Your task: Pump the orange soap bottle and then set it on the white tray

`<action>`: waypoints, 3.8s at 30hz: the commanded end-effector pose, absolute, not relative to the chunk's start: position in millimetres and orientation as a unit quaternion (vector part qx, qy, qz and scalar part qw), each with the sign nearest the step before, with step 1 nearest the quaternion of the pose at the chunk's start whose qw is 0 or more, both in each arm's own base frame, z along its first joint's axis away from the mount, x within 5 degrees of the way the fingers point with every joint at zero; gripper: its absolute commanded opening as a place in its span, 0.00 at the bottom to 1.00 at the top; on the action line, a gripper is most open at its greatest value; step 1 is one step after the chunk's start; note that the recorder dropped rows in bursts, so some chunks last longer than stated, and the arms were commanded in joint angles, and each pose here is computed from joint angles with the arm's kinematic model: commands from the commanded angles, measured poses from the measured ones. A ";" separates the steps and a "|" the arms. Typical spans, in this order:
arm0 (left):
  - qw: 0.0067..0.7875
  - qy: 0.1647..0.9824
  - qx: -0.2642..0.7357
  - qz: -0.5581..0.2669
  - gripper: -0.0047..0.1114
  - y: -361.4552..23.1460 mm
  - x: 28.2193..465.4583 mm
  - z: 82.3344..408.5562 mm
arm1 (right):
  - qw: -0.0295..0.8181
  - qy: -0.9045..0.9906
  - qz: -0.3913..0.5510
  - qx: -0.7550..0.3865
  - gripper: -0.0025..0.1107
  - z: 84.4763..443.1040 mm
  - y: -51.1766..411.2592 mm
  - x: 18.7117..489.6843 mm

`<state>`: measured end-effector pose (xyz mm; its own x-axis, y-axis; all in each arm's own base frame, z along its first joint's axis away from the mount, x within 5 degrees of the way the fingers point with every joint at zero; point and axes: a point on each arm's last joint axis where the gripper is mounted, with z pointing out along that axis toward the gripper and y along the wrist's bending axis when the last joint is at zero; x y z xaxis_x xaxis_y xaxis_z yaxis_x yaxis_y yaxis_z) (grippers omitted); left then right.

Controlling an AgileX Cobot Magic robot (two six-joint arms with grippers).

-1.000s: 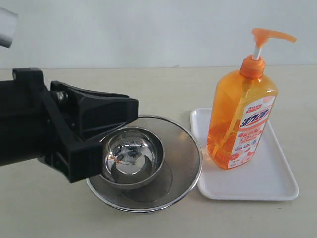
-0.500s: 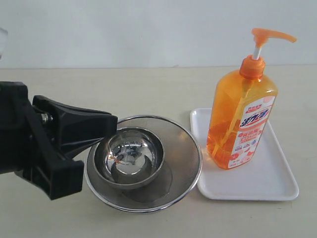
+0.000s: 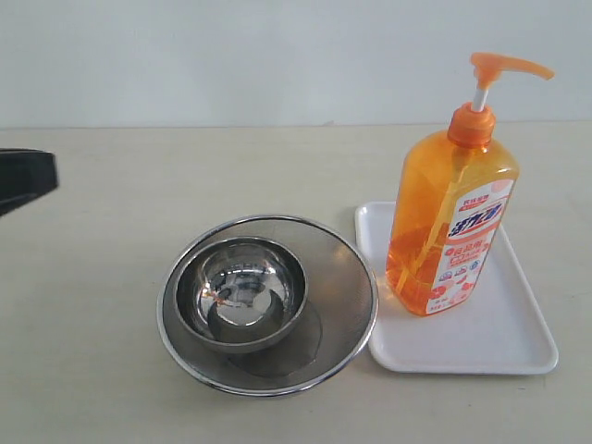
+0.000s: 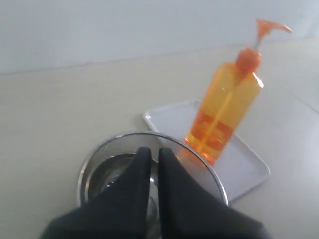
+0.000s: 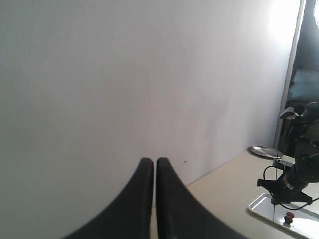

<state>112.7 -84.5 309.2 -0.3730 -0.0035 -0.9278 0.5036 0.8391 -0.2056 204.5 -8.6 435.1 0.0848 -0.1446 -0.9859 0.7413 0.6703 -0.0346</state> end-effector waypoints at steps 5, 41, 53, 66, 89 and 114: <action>0.637 0.741 0.053 -0.204 0.08 -32.7 81.8 276.3 | 0.694 0.590 -0.324 0.254 0.02 438.0 -10.5 201.8; 0.721 0.664 -0.066 -0.185 0.08 -8.6 55.3 215.2 | 0.694 0.590 -0.324 0.254 0.02 438.0 -10.5 201.8; 0.628 0.775 0.039 -0.054 0.08 -7.0 54.1 186.6 | 0.694 0.590 -0.324 0.254 0.02 438.0 -10.5 201.8; 0.630 0.773 0.073 -0.026 0.08 -7.0 54.1 186.6 | 0.694 0.590 -0.324 0.254 0.02 438.0 -10.5 201.8; 0.630 0.773 0.073 -0.026 0.08 -7.0 54.1 186.6 | 0.694 0.590 -0.324 0.254 0.02 438.0 -10.5 201.8; 0.630 0.773 0.073 -0.026 0.08 -7.0 54.1 186.6 | 0.680 0.731 0.044 -0.035 0.02 385.9 65.8 230.3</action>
<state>54.2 -7.0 187.9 -0.1926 0.0821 -0.9778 0.1467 0.9877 0.0540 234.3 68.3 392.2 -0.0665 0.0455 -0.9968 -0.1141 0.9921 0.0529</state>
